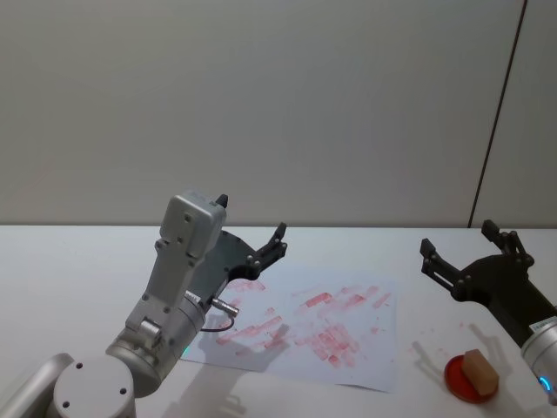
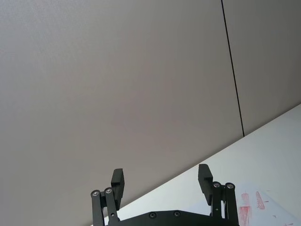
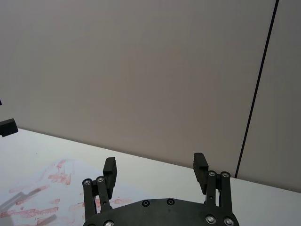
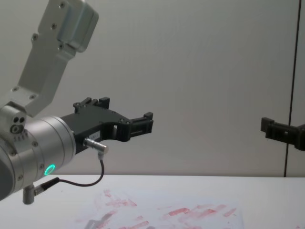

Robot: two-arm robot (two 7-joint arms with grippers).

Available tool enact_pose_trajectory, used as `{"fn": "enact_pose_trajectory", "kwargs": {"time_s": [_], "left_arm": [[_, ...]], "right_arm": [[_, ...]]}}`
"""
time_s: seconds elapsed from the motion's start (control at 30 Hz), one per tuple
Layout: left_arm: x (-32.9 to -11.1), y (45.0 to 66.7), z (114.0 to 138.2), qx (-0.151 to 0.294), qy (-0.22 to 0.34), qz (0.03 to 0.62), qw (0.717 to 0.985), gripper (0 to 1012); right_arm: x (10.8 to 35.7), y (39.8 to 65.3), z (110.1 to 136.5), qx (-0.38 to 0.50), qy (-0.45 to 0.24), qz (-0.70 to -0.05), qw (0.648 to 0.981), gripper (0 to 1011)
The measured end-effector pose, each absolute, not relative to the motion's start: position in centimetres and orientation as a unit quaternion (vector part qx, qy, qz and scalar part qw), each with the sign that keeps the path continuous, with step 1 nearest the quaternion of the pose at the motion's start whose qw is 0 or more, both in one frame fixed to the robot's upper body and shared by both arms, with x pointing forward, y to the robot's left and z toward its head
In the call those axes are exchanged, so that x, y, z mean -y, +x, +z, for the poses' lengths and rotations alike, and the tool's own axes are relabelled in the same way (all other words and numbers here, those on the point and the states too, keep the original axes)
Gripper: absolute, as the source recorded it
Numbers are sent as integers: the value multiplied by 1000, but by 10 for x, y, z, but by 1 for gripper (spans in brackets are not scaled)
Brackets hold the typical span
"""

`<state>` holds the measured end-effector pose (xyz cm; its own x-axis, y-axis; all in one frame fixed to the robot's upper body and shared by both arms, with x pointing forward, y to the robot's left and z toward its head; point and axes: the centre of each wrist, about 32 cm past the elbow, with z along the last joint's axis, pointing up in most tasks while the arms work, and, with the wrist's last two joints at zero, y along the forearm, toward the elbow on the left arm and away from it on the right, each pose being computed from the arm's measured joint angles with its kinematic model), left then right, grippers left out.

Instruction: Use the one hand to pick up the stamp and affix it onto the A4 paper.

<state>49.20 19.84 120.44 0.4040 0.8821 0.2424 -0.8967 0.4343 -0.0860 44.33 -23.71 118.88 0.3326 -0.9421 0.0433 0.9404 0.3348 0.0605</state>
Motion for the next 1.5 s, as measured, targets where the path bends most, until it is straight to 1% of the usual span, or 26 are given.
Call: {"fn": "enact_pose_trajectory", "kwargs": {"time_s": [1.07, 1.27, 1.5], "left_arm": [[-198, 492, 1204, 126, 29, 531, 837, 1002], [-198, 492, 1204, 126, 29, 531, 837, 1002], [-198, 492, 1204, 126, 29, 531, 837, 1003]], "right_arm": [[237, 443, 1190, 33, 13, -576, 817, 1001], [241, 436, 1193, 27, 11, -576, 817, 1001], [253, 418, 1194, 8, -5, -582, 813, 1001]]}}
